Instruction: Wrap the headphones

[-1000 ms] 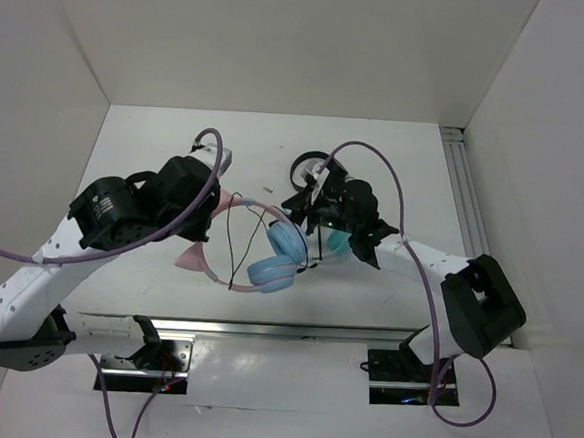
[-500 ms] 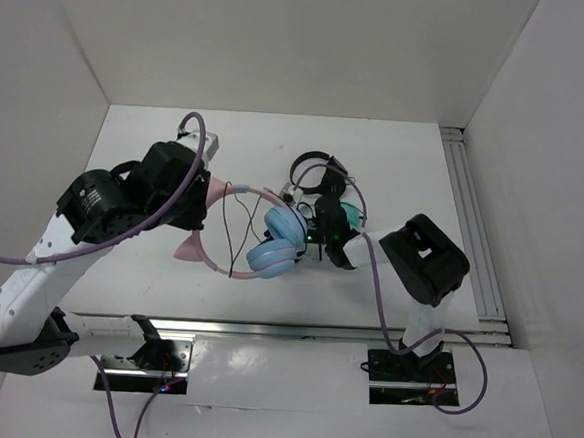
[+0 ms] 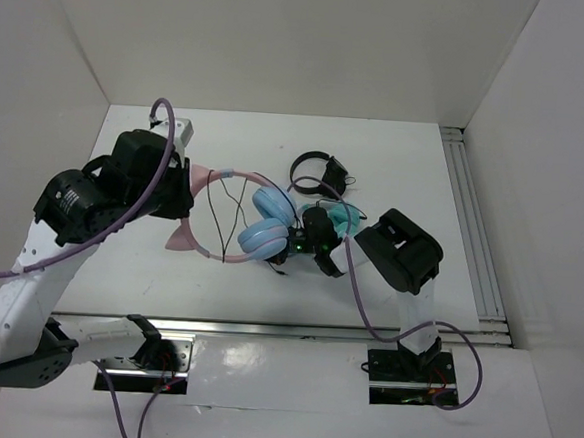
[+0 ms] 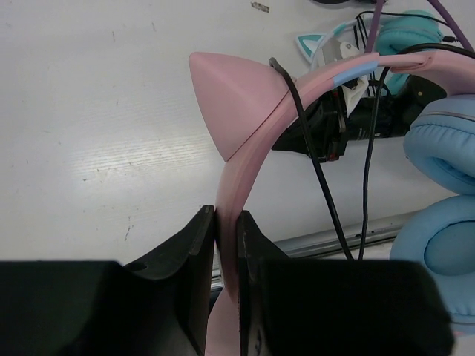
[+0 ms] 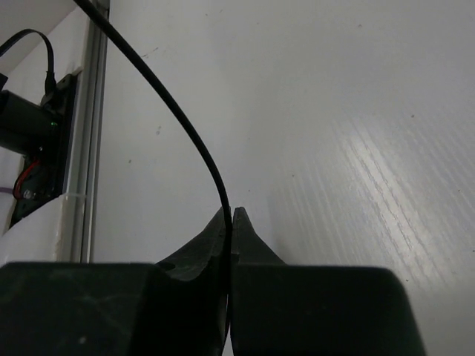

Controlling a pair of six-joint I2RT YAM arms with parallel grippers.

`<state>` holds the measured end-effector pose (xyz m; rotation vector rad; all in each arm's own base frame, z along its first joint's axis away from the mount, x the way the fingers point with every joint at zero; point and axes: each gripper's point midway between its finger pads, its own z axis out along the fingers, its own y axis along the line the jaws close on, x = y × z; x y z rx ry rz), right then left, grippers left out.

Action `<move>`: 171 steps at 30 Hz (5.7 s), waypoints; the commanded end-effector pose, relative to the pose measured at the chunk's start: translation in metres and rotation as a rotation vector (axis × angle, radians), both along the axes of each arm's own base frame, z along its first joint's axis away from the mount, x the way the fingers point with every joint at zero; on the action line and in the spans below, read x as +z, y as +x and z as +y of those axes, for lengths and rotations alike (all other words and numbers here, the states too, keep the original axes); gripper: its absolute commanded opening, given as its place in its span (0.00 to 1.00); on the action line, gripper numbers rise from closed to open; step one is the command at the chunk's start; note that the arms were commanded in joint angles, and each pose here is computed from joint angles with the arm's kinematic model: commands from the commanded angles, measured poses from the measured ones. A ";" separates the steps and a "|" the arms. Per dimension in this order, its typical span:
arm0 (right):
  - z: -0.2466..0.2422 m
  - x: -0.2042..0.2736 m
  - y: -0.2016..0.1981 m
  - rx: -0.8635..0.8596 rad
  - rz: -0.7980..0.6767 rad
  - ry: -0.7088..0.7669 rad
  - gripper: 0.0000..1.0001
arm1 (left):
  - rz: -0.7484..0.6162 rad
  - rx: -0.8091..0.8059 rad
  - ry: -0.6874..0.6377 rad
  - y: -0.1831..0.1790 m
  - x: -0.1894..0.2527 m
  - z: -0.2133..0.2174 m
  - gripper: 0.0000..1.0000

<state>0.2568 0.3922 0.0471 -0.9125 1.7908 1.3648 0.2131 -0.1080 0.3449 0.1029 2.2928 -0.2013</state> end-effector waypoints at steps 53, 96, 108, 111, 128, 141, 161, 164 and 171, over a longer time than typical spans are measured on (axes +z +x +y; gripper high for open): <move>-0.124 0.150 0.169 -0.607 -0.317 -0.078 0.00 | -0.077 -0.212 -0.248 -0.050 0.018 -0.018 0.00; -0.150 0.092 0.123 -0.860 -0.302 -0.289 0.00 | -0.047 0.153 -0.268 0.057 -0.021 0.029 0.00; -0.117 0.090 0.068 -0.756 -0.288 -0.250 0.00 | -0.138 0.369 -0.326 0.094 0.011 0.060 0.00; -0.101 0.101 0.049 -0.725 -0.310 -0.234 0.00 | -0.163 0.406 -0.355 0.113 0.017 0.067 0.00; -0.015 0.134 -0.064 -0.448 -0.347 -0.231 0.00 | -0.043 0.624 -0.457 0.170 -0.049 0.119 0.00; 0.058 0.158 -0.087 -0.289 -0.424 -0.220 0.00 | -0.052 0.565 -0.402 0.173 -0.078 0.105 0.00; 0.047 0.180 -0.018 -0.251 -0.645 -0.418 0.00 | -0.287 0.440 -0.123 0.154 -0.066 0.069 0.00; 0.043 0.183 -0.014 -0.229 -0.680 -0.447 0.00 | -0.301 0.414 -0.053 0.151 -0.065 0.063 0.00; 0.043 0.195 -0.019 -0.156 -0.709 -0.444 0.00 | -0.294 0.431 0.061 0.144 -0.074 0.055 0.00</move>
